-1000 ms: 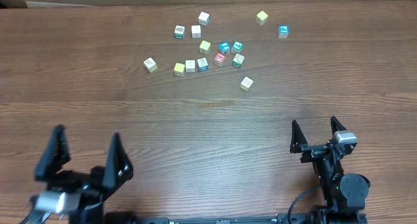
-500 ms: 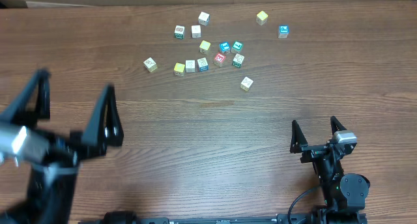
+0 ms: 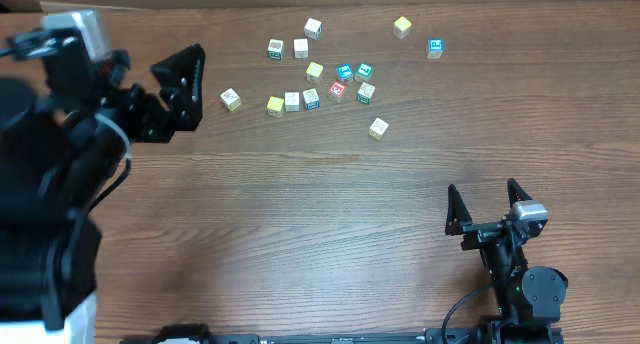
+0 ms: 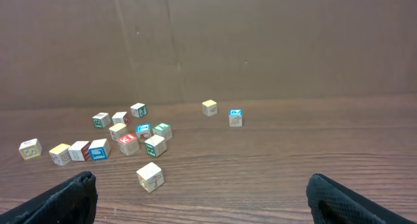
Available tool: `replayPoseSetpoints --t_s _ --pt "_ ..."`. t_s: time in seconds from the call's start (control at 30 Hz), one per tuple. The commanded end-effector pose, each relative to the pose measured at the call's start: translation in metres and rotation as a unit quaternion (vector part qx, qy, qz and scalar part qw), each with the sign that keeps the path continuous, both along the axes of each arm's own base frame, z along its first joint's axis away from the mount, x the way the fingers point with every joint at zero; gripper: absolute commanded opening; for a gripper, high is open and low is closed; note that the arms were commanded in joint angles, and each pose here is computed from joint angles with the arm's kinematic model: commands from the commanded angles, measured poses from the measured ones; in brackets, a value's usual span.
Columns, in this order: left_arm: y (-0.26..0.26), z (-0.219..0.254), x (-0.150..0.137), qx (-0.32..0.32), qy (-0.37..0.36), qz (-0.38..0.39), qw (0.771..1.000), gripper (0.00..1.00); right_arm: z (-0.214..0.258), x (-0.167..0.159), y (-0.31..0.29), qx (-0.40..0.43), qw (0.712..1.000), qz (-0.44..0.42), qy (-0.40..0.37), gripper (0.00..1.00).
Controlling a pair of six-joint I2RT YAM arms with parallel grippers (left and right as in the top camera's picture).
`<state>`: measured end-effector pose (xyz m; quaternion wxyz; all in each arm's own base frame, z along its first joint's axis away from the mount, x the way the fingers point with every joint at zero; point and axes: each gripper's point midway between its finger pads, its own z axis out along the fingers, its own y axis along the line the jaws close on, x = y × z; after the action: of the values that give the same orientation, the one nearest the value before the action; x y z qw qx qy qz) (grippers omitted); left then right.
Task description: Form a circle
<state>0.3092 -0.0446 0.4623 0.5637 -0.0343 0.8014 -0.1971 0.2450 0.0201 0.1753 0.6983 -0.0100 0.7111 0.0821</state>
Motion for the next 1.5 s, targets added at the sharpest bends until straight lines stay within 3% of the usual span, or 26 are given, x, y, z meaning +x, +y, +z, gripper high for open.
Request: replayPoseSetpoints --t_s 0.0,0.23,0.73,0.87,0.97,1.07,1.47 --pt "0.000 -0.014 0.011 -0.006 0.035 -0.003 0.999 0.99 -0.002 0.000 0.002 0.003 1.000 0.003 0.000 1.00" --pt "0.004 -0.042 0.024 -0.003 0.088 0.007 0.996 1.00 -0.002 0.000 0.002 0.003 1.000 0.003 -0.001 1.00" --pt "0.056 -0.084 0.027 0.066 0.168 0.144 0.973 1.00 -0.002 0.000 0.001 0.003 1.000 0.003 -0.001 1.00" --pt "0.056 -0.098 0.028 0.069 0.194 0.143 0.968 0.59 -0.002 0.000 0.002 0.003 1.000 0.003 0.000 1.00" --pt "0.056 -0.107 0.029 0.071 0.212 0.142 0.964 0.23 -0.002 0.000 0.002 0.003 1.000 0.003 -0.001 1.00" --pt "0.054 -0.117 0.030 0.070 0.231 0.135 0.961 0.04 -0.002 0.000 0.002 0.003 1.000 0.003 -0.001 1.00" --pt "0.053 -0.144 0.031 0.075 0.287 0.128 0.947 0.05 -0.002 0.000 0.002 0.003 1.000 0.003 0.000 1.00"
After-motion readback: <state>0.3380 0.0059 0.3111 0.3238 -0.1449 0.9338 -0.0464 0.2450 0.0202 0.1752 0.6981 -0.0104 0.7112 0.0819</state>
